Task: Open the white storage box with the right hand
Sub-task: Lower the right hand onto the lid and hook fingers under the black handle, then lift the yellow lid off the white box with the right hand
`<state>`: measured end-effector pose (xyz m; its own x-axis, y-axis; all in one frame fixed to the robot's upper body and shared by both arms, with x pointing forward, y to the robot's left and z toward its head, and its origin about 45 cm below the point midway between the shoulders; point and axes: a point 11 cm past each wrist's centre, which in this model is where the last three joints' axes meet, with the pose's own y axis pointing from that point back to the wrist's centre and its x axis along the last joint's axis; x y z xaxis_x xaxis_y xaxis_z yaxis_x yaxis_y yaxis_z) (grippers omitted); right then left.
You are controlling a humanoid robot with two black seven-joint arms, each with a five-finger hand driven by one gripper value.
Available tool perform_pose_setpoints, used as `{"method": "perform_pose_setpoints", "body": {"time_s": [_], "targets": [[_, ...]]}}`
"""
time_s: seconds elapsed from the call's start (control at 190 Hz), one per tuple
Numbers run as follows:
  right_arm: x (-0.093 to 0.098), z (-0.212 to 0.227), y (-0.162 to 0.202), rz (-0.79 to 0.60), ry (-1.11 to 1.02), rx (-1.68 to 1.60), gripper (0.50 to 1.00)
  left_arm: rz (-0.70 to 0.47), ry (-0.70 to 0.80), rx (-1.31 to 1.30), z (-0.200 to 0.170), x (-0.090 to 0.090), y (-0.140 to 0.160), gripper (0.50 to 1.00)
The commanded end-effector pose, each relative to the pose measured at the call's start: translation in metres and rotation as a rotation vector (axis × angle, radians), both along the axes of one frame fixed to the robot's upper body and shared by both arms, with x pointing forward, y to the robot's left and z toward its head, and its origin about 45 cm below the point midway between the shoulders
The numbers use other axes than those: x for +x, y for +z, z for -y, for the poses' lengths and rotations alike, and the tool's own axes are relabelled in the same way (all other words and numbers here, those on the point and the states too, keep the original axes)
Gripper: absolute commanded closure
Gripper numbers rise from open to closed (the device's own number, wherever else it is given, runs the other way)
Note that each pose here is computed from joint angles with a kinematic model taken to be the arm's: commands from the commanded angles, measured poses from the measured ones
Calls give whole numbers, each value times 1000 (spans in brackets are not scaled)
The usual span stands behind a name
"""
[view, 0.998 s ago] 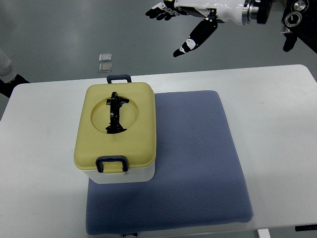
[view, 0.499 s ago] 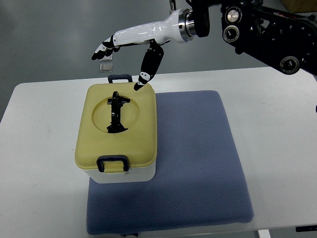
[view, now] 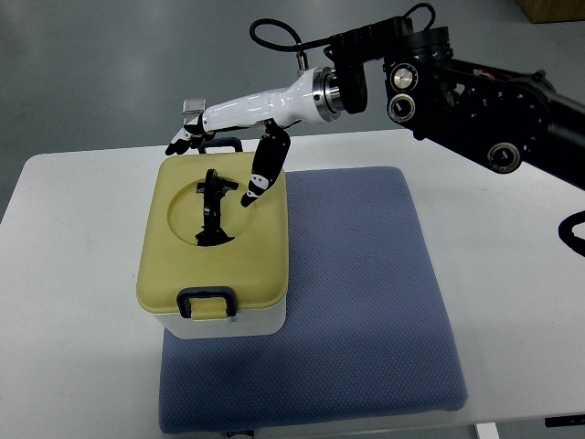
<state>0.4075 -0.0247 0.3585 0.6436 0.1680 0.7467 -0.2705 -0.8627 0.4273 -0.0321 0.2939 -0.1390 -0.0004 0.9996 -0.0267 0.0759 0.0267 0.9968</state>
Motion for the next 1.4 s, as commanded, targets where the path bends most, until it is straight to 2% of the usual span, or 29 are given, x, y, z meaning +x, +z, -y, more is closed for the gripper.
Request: {"method": "perform_pose_setpoints", "body": {"time_s": [0.0, 0.278, 0.431, 0.488, 0.551, 0.583, 0.588, 0.599, 0.604, 0.609, 0.614, 0.62, 0.635, 0.735, 1.208, 1.302, 1.397], "targets": [[-3, -3, -6, -14, 7, -1, 572, -1, 0, -1, 0, -1, 0, 500], [-4, -3, -16, -8, 9, -24, 576, 2, 1, -1, 0, 0, 0, 500], [-5, -7, -19, 2, 11, -10, 605, 2, 1, -1, 0, 0, 0, 500], [-5, -11, -19, 10, 9, 4, 660, 0, 1, -1, 0, 0, 0, 500], [-6, -13, -17, 20, 7, 20, 699, -1, 1, -1, 0, -1, 0, 500], [-6, -15, -18, 27, 3, 32, 746, -1, 1, -1, 0, -1, 0, 500], [-6, -16, -17, 29, 3, 36, 766, 2, 1, -1, 0, 0, 0, 500], [-6, -16, -17, 29, 3, 36, 767, 2, 1, -1, 0, 0, 0, 500], [-5, -15, -17, 32, -1, 38, 791, 0, 1, -1, 0, 0, 0, 500], [-5, -15, -17, 32, -1, 38, 791, 0, 1, -1, 0, 0, 0, 500], [-6, -17, -17, 33, 2, 43, 817, 0, 1, -1, 0, 0, 0, 500], [-6, -17, -17, 33, 2, 43, 818, 0, 1, -1, 0, 0, 0, 500], [-6, -17, -16, 38, 0, 47, 864, -1, 1, -1, 0, -1, 0, 500], [-6, -19, -17, 48, 0, 49, 1000, 2, 1, -1, 0, 0, 0, 500], [-4, -19, 4, 87, 12, 123, 1000, 0, -1, -1, 0, 0, 0, 500], [-2, -19, 36, 121, 29, 137, 1000, -1, 0, -1, 0, -1, 0, 500], [5, -1, 61, 114, 25, 121, 1000, 0, -1, 1, 0, 0, 0, 500]]}}
